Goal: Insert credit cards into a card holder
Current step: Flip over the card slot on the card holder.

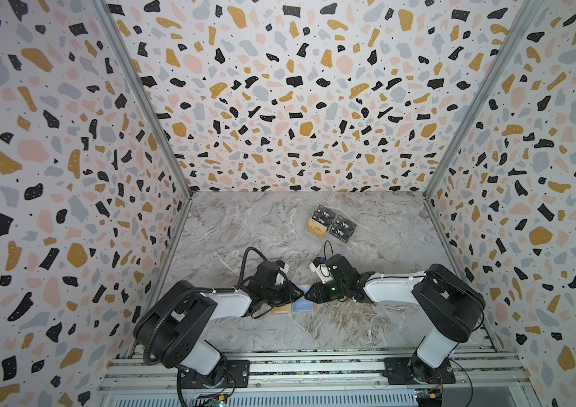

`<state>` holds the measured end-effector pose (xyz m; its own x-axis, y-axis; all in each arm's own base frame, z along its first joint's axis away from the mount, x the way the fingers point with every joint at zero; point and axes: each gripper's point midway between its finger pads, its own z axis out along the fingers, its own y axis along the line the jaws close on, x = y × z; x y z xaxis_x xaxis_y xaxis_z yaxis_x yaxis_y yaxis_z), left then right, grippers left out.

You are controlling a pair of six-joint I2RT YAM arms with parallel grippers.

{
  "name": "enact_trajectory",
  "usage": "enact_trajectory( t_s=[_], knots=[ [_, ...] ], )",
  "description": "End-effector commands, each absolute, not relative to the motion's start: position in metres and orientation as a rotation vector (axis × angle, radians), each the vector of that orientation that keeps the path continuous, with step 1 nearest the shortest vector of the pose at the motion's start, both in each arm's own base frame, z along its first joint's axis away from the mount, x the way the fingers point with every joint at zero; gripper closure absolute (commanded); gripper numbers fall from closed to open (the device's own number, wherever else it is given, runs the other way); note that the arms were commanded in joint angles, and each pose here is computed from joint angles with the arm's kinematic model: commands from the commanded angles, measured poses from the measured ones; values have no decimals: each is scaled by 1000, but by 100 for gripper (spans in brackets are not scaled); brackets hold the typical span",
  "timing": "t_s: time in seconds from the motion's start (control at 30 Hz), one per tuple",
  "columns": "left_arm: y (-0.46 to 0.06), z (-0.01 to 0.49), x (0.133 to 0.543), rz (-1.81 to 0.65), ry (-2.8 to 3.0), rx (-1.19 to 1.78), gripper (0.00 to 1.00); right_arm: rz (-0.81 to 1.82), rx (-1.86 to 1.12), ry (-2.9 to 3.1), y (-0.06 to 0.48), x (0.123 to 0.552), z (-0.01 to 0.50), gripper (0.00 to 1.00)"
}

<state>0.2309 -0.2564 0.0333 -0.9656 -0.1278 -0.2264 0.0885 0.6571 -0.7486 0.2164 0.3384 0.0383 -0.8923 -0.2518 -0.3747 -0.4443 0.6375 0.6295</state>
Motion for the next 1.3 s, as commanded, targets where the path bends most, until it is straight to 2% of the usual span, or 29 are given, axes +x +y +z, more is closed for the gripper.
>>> enact_trajectory(
  t_s=[0.0, 0.1, 0.23, 0.37, 0.8, 1.27],
  knots=[
    [-257, 30, 228, -1211, 2618, -32, 74, 1054, -542, 2644, 328, 210, 38, 71],
    [-257, 28, 227, -1218, 2618, -40, 78, 1042, -524, 2617, 326, 215, 46, 71],
    [-257, 28, 228, -1223, 2611, -36, 92, 1041, -492, 2580, 324, 222, 59, 71],
    [-255, 28, 228, -1215, 2610, -45, 100, 1036, -466, 2562, 322, 226, 67, 71],
    [-235, 44, 229, -1164, 2562, -77, 100, 1081, -376, 2564, 316, 232, 67, 71],
    [-236, 49, 224, -1220, 2513, -42, 100, 1144, -467, 2609, 338, 222, 61, 72]
  ],
)
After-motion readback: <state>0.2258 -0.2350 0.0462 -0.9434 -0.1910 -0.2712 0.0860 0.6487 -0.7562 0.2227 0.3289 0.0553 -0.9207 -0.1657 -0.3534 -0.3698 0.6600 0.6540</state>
